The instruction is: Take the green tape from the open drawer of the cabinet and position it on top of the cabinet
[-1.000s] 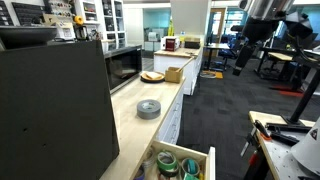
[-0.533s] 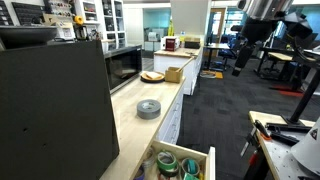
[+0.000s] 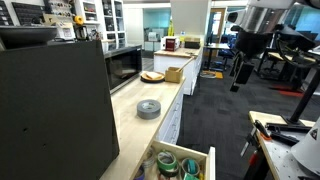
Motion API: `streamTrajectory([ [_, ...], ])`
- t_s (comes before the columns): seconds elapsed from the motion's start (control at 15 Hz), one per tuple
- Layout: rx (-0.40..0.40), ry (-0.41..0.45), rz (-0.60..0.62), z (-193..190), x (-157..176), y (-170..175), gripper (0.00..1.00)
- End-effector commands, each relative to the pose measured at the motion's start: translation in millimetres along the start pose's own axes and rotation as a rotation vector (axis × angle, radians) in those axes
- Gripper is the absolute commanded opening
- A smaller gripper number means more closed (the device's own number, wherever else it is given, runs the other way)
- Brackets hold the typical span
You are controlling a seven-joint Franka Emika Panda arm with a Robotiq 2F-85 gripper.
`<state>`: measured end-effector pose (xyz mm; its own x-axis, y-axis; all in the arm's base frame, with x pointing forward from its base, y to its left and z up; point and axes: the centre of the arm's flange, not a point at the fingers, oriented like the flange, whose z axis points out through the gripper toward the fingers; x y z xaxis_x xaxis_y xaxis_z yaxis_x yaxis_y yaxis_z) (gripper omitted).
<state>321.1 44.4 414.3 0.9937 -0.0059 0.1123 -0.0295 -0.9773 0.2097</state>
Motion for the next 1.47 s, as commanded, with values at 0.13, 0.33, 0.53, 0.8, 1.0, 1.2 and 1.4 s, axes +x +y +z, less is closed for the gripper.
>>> streamTrajectory([
  [0.13, 0.035, 0.001, -0.156, 10, 3, -54, 1.0],
  [0.33, 0.036, 0.018, -0.22, 20, 17, -71, 1.0],
  [0.53, 0.055, 0.044, -0.272, 35, 39, -78, 1.0],
  [0.8, 0.084, 0.051, -0.306, 75, 96, -58, 1.0],
  [1.0, 0.099, 0.033, -0.327, 101, 128, -52, 1.0],
  [1.2, 0.119, 0.019, -0.351, 126, 166, -39, 1.0],
  [1.4, 0.136, -0.003, -0.374, 143, 186, -38, 1.0],
])
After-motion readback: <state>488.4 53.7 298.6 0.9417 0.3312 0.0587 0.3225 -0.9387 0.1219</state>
